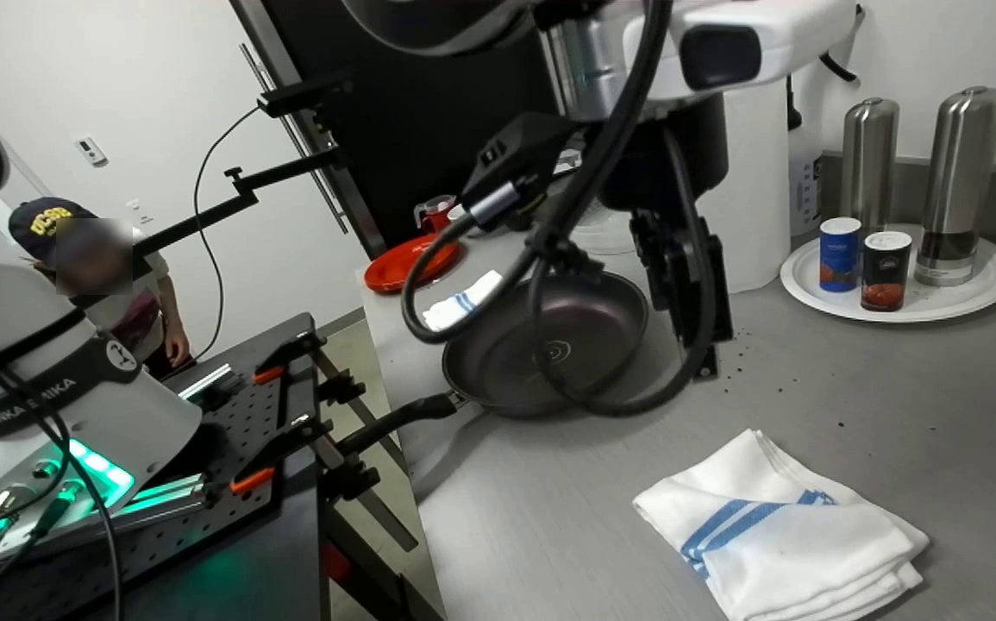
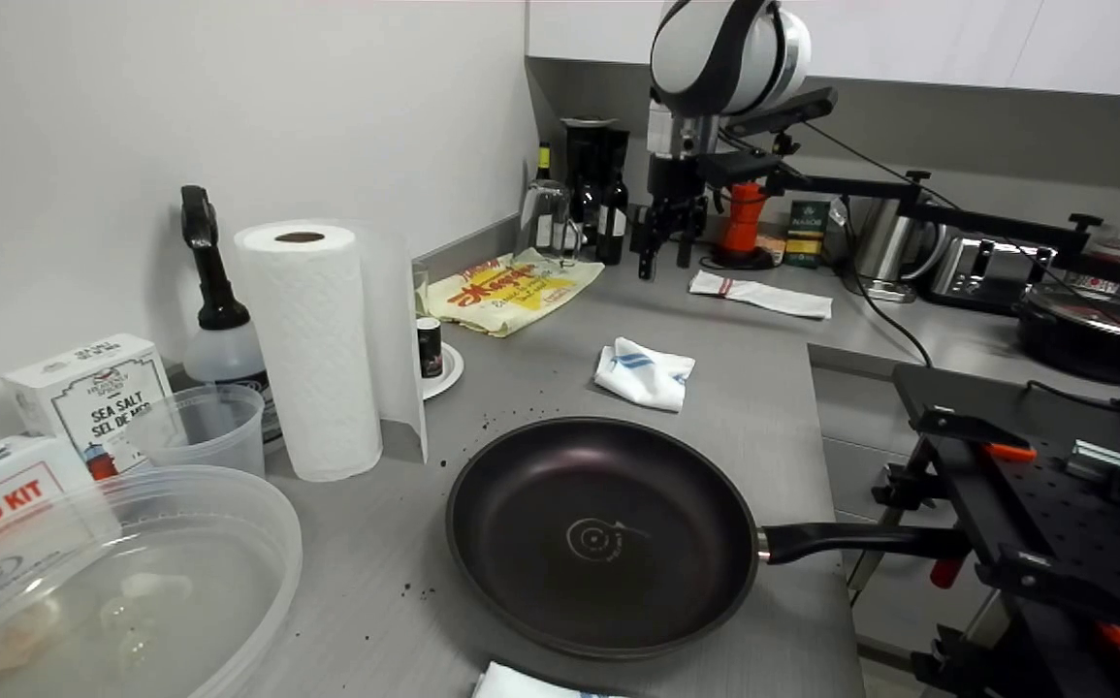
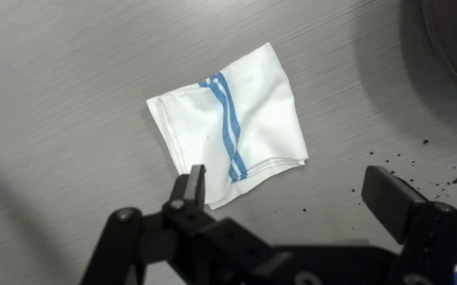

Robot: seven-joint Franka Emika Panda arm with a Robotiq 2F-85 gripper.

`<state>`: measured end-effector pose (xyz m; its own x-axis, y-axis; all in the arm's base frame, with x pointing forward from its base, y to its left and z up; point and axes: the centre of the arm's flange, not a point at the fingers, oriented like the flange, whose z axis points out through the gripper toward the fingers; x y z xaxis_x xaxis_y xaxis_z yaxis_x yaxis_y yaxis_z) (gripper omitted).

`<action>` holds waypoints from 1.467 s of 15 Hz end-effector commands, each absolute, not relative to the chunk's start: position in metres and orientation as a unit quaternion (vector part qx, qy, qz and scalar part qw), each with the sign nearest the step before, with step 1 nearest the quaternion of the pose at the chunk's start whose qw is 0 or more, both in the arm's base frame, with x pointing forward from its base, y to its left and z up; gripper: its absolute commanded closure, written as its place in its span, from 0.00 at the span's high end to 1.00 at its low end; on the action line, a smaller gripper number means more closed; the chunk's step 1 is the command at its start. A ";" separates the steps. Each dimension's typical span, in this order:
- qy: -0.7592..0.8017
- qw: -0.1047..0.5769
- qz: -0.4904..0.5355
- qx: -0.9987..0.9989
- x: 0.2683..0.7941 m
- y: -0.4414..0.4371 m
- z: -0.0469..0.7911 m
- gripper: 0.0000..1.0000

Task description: Use the white and blue towel to wipe the black pan

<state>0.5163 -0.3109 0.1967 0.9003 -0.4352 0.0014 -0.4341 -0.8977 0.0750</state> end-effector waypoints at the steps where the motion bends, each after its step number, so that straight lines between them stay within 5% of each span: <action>1: -0.261 0.043 0.001 0.964 0.536 -0.325 0.158 1.00; 22: -0.382 0.031 -0.043 0.923 0.540 -0.348 0.023 1.00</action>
<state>0.5283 -0.3428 0.0352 0.7252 -0.6871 -0.0450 -0.6786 -0.7242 0.1223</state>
